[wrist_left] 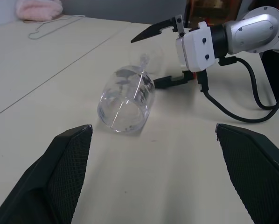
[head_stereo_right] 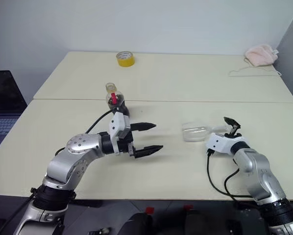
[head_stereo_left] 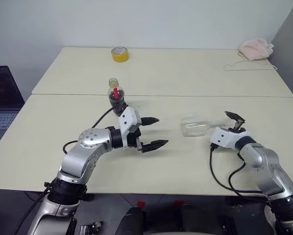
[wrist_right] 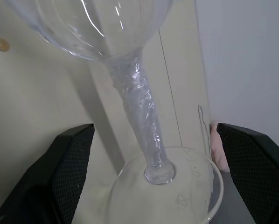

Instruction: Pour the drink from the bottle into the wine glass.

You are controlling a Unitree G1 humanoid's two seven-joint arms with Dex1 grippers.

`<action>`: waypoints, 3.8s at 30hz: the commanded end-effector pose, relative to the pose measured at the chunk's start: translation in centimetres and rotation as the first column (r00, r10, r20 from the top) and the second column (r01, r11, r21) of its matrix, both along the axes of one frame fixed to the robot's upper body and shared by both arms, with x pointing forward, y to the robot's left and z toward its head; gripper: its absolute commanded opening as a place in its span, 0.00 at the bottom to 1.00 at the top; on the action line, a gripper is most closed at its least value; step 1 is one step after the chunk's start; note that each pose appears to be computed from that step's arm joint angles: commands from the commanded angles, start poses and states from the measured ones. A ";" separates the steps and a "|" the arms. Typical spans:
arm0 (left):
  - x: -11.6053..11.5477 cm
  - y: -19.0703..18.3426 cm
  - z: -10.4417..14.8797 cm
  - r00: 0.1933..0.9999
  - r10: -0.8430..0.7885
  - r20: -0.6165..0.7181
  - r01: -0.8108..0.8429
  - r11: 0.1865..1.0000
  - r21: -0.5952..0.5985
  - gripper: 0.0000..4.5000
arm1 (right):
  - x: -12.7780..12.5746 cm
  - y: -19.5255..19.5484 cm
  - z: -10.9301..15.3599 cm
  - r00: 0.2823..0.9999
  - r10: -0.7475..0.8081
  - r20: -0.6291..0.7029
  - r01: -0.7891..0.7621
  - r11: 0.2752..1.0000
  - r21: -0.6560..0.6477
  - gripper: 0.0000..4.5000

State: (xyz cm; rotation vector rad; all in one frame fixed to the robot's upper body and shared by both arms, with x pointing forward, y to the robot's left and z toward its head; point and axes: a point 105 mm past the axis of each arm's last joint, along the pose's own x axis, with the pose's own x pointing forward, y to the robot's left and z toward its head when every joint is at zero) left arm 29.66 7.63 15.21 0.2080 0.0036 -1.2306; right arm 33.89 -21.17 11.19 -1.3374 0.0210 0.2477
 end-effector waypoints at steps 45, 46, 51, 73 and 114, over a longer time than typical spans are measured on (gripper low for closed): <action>-0.4 3.3 0.7 0.994 0.106 0.027 -0.102 0.988 -0.113 1.00 | 0.3 12.7 5.5 0.883 0.417 0.216 -0.339 0.249 0.907 0.04; -0.4 3.3 0.7 0.993 0.113 0.030 -0.109 0.987 -0.116 1.00 | 0.5 13.1 5.0 0.876 0.439 0.202 -0.332 0.244 0.911 0.04; -0.8 3.3 0.8 0.994 0.109 0.028 -0.105 0.987 -0.118 1.00 | 0.7 14.2 2.8 0.847 0.510 0.146 -0.304 0.241 0.922 0.04; -1.0 4.0 1.8 0.993 0.091 0.077 -0.085 0.993 -0.084 1.00 | 1.4 15.7 -0.6 0.789 0.613 0.049 -0.268 0.272 0.924 0.04; -2.1 7.9 4.4 0.980 0.178 0.088 -0.171 0.982 -0.082 1.00 | 0.4 19.2 -0.9 0.654 0.756 0.006 -0.284 0.239 0.929 0.04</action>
